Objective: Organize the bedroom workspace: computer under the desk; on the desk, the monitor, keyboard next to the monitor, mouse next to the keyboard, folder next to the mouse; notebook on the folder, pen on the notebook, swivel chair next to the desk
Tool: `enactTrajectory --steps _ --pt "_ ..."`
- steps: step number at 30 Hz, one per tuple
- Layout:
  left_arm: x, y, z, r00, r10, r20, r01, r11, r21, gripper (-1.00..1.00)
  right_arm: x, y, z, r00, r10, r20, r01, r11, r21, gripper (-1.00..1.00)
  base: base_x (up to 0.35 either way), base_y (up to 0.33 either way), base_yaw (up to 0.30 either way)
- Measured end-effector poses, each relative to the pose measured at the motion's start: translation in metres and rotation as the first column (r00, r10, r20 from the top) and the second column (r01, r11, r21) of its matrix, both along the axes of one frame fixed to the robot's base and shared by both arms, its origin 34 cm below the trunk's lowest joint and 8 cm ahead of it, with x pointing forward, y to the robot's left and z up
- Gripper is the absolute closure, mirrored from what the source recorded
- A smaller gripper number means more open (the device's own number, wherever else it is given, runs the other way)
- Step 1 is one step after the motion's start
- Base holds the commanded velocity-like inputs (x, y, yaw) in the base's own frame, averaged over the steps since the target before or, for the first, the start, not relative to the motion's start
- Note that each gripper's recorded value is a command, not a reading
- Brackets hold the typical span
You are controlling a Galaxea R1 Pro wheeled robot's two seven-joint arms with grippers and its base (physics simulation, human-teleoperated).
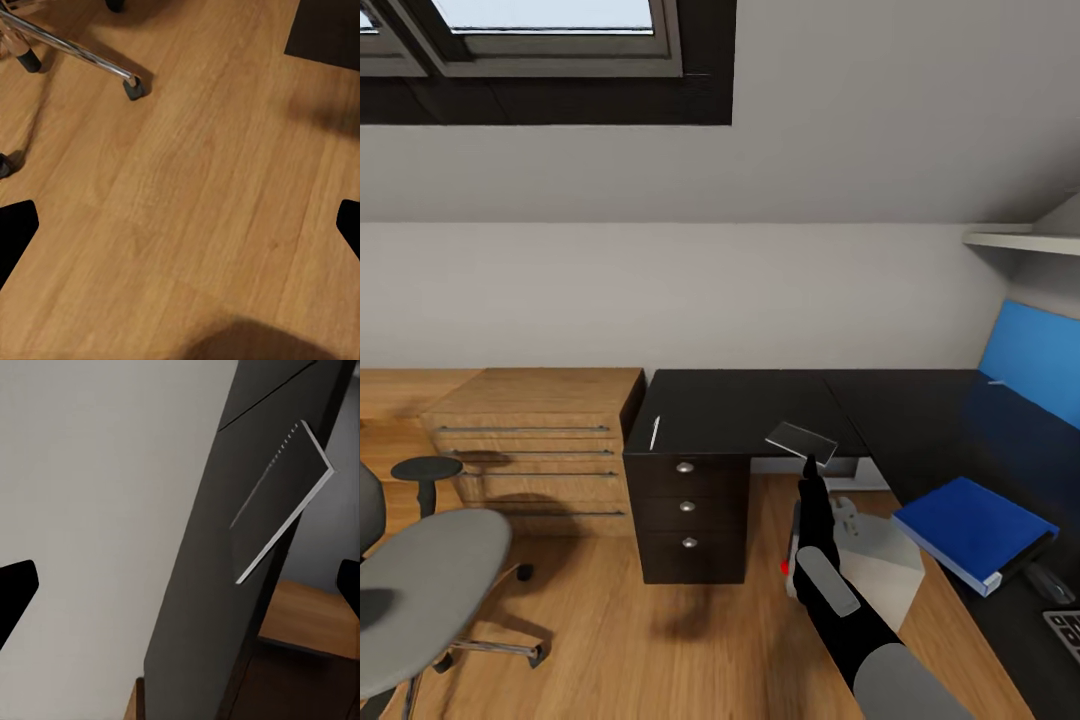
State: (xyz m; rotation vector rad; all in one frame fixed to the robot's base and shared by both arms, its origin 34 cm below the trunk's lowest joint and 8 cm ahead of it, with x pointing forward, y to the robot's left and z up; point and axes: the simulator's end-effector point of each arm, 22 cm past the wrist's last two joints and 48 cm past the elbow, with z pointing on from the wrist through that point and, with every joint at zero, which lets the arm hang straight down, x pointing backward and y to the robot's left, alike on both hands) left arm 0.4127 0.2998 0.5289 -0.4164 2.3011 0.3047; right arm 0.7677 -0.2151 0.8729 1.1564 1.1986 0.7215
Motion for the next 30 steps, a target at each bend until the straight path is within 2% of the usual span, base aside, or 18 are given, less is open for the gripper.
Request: enactTrajectory --steps 1,2,4,6,9,11,13,15,17,19,21,24,30 --pt "0.002 0.000 -0.001 1.000 0.000 0.006 0.000 1.000 -0.002 -1.00 0.000 0.000 -0.002 1.000 0.000 0.000 0.000 1.000 0.000 -1.00 0.000 0.000 0.000" --pt "0.020 0.003 0.006 0.999 0.003 0.051 -0.002 1.000 -0.007 -1.00 0.000 0.000 -0.003 1.000 0.000 0.001 0.000 1.000 0.000 -1.00 0.000 0.000 0.000" --pt "0.038 0.009 0.012 0.996 0.027 0.090 -0.025 0.999 -0.021 -1.00 0.000 0.000 -0.006 1.000 -0.002 0.002 0.002 1.000 -0.001 -1.00 0.000 0.000 0.000" --pt "0.050 0.008 0.011 0.995 0.044 0.092 -0.040 0.998 -0.048 -1.00 -0.001 0.000 -0.009 1.000 -0.003 0.002 0.003 1.000 -0.003 -1.00 0.000 0.000 0.000" --pt "0.079 -0.002 0.011 0.998 0.036 0.053 -0.029 0.992 -0.119 -1.00 -0.001 0.000 -0.015 1.000 -0.002 0.000 0.002 1.000 -0.006 -1.00 0.000 0.000 0.000" --pt "0.104 -0.009 0.019 1.000 0.000 0.031 0.005 0.986 -0.164 -1.00 -0.001 0.000 -0.019 1.000 -0.002 -0.004 0.002 1.000 -0.003 -1.00 0.000 0.000 0.000" --pt "0.139 -0.020 0.042 0.997 -0.070 0.017 0.072 0.974 -0.215 -1.00 0.000 0.002 -0.023 1.000 0.011 -0.008 -0.011 1.000 -0.002 -1.00 0.000 0.000 0.000" --pt "0.153 -0.024 0.054 0.995 -0.098 0.015 0.099 0.967 -0.236 -1.00 0.002 0.003 -0.028 0.999 0.029 -0.016 -0.029 1.000 0.001 -1.00 0.000 0.000 0.000" --pt "0.169 -0.029 0.074 0.992 -0.128 0.005 0.124 0.955 -0.268 -1.00 0.006 0.007 -0.040 0.995 0.088 -0.051 -0.087 0.996 0.014 -1.00 0.000 0.000 0.000" --pt "0.180 -0.032 0.091 0.992 -0.120 0.022 0.122 0.947 -0.296 -1.00 0.011 0.009 -0.052 0.985 0.145 -0.093 -0.143 0.989 0.028 -1.00 0.000 0.000 0.000" --pt "0.188 -0.036 0.104 0.993 -0.112 0.047 0.121 0.942 -0.313 -1.00 0.015 0.008 -0.059 0.976 0.182 -0.119 -0.179 0.983 0.034 -1.00 0.000 0.000 0.000" --pt "0.193 -0.049 0.140 0.990 -0.098 0.104 0.128 0.936 -0.328 -1.00 0.023 -0.004 -0.065 0.958 0.239 -0.155 -0.237 0.971 0.031 -1.00 0.000 0.000 0.000" --pt "0.170 -0.062 0.176 0.989 -0.096 0.111 0.126 0.943 -0.309 -1.00 0.025 -0.015 -0.077 0.949 0.262 -0.175 -0.263 0.965 0.020 -1.00 0.000 0.000 0.000"
